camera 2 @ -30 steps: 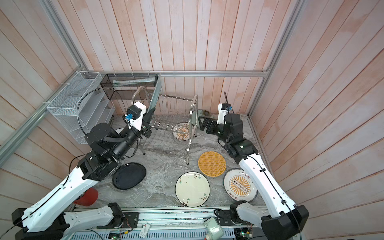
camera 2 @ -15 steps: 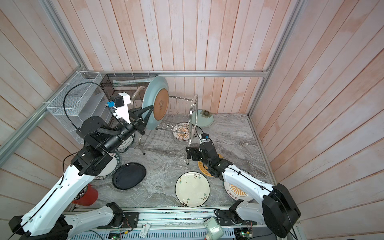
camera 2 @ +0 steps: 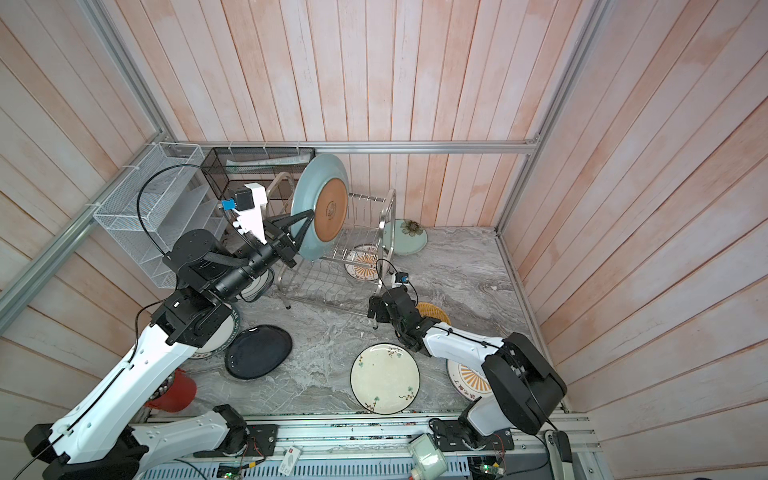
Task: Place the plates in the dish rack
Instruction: 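Carry the plate with the left gripper over the upper rack slots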
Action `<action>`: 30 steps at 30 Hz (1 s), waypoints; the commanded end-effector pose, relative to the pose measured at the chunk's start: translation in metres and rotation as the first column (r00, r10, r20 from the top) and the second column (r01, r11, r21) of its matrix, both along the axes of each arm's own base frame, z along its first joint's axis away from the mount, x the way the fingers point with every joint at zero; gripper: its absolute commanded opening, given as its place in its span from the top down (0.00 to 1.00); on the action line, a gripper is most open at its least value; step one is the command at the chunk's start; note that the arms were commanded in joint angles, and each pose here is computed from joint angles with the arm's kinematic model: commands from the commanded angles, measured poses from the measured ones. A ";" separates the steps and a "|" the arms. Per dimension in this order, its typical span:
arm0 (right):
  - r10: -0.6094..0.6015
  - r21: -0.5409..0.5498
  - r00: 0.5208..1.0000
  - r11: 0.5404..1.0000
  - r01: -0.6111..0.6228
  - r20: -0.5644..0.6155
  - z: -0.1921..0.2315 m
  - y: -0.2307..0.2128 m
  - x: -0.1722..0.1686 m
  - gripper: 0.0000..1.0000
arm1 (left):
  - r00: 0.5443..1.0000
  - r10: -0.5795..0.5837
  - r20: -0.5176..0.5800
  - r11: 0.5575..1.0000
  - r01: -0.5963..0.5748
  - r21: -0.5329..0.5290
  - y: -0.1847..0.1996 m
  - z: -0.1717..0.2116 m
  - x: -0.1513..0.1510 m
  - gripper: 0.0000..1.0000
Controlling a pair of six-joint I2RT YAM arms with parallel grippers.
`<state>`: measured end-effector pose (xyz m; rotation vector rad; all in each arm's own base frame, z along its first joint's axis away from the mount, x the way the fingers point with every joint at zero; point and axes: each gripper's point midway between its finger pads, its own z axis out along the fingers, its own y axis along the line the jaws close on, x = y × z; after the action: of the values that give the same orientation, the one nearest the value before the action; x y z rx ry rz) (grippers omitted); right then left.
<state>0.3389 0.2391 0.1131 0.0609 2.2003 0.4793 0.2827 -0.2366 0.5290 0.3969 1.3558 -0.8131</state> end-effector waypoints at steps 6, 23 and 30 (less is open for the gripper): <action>-0.084 -0.033 0.996 0.996 0.085 0.032 0.006 -0.008 0.014 0.02 | 0.985 0.008 0.170 0.992 0.014 -0.124 0.013 0.052 -0.018 1.00; 0.005 0.057 0.997 0.998 -0.009 0.072 0.023 -0.043 0.025 0.03 | 0.993 -0.087 0.085 0.975 0.102 -0.196 -0.010 0.033 -0.001 1.00; 0.170 0.167 0.980 0.969 -0.185 0.101 0.060 -0.014 0.009 0.02 | 0.996 -0.049 0.079 0.977 0.064 -0.202 -0.034 0.031 0.009 1.00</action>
<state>0.3553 0.2066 0.1464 0.0278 2.1241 0.6337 0.3119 -0.2787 0.4957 0.3400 1.4202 -0.9580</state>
